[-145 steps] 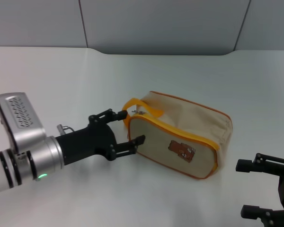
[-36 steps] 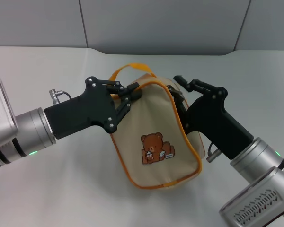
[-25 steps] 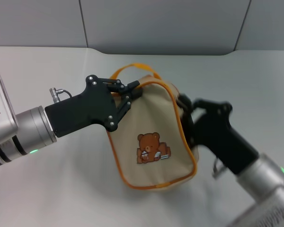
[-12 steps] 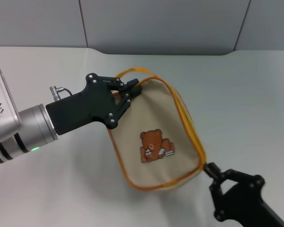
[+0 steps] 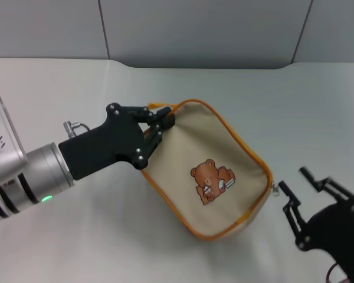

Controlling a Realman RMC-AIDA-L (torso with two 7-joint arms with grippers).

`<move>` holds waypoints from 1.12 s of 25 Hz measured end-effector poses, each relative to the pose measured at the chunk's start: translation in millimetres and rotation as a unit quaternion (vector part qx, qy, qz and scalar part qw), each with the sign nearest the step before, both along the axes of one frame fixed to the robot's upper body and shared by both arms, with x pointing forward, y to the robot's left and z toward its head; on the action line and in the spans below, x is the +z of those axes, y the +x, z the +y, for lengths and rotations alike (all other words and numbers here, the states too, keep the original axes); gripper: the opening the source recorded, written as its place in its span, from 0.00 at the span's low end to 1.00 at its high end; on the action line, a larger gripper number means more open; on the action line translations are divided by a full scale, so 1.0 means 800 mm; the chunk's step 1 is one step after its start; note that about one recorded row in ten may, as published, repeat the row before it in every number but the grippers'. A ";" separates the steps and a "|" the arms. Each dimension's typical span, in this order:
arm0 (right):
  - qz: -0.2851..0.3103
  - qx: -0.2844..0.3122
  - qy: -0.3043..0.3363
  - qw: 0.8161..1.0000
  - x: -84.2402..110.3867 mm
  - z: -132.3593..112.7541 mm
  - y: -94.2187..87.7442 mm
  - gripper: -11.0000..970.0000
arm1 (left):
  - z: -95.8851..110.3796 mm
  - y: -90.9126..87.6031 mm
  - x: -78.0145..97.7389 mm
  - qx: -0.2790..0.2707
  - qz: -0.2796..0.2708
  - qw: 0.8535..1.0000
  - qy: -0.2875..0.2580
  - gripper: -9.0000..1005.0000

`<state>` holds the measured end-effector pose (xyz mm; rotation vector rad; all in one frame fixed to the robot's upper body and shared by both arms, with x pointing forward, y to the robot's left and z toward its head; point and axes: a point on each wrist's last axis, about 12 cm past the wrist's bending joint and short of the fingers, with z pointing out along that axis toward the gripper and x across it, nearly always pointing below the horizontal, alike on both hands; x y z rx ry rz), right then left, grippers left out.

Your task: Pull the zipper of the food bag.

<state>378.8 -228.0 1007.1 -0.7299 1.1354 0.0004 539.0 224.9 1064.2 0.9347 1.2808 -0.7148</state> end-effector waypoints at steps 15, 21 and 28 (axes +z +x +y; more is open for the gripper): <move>0.225 0.261 0.168 0.924 0.053 -0.089 0.078 0.71 | 0.023 -0.041 0.002 -0.089 0.071 0.993 -0.031 0.31; 0.348 0.399 0.100 0.842 0.082 -0.083 0.102 0.85 | 0.035 -0.063 0.009 -0.174 0.101 0.979 0.019 0.51; 0.383 0.441 0.054 0.810 0.090 -0.067 0.116 0.87 | 0.047 -0.078 0.002 -0.180 0.125 0.975 0.038 0.80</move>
